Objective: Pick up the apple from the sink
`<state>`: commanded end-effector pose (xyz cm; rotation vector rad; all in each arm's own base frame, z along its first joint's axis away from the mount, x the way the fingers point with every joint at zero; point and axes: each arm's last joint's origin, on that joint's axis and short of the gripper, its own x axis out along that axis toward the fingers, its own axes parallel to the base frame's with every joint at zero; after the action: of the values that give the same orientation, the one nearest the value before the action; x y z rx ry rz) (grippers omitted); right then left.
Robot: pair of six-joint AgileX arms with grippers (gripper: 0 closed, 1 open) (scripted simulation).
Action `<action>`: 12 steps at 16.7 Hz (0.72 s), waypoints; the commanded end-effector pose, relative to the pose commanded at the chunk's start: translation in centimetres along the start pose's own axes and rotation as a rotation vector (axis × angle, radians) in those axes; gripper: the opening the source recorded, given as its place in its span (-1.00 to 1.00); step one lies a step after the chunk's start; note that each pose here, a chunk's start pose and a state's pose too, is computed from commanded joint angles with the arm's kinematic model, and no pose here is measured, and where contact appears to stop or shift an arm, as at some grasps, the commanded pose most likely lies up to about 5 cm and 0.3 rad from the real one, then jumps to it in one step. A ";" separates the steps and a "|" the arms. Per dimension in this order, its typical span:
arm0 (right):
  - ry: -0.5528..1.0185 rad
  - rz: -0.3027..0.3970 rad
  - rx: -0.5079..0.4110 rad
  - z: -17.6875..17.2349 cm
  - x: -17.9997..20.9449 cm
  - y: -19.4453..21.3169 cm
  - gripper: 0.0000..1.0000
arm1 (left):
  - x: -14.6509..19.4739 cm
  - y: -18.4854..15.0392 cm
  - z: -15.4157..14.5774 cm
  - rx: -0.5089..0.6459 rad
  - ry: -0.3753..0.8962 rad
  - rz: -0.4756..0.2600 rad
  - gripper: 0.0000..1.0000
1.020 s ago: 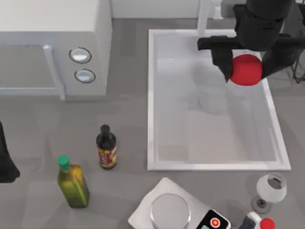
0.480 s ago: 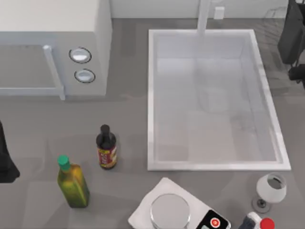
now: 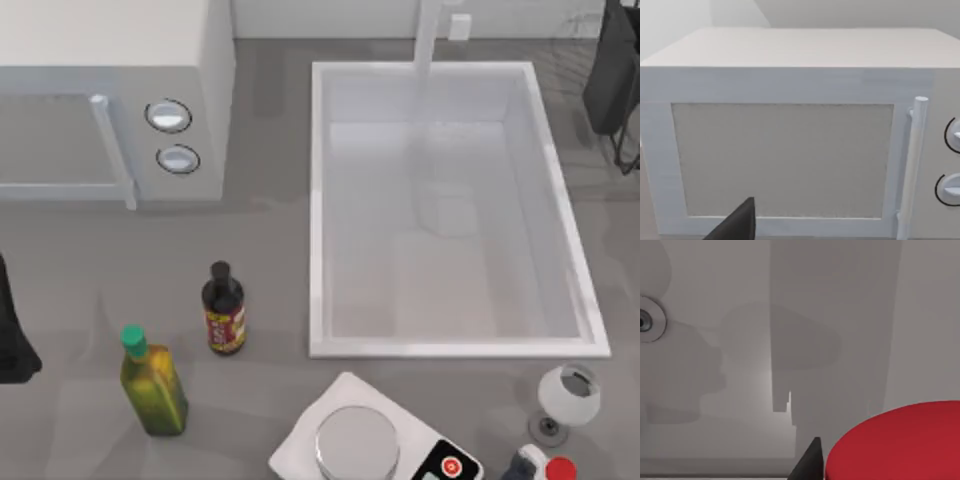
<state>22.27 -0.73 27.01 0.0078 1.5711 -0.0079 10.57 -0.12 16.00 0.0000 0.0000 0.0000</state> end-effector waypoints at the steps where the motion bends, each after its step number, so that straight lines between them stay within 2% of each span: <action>1: 0.000 0.000 0.000 -0.1 0.0 0.0 -1.00 | 0.0 0.0 0.0 0.000 0.000 0.000 1.00; 6: 0.006 0.000 -0.001 0.1 0.5 0.1 -1.00 | 0.0 0.0 0.0 0.000 0.000 0.000 1.00; 12: -0.013 -0.001 -0.001 0.7 6.6 0.0 -1.00 | 0.0 0.0 0.0 0.000 0.000 0.000 1.00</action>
<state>22.93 -0.75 20.38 0.0067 1.5580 -0.0077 10.57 -0.12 16.00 0.0000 0.0000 0.0000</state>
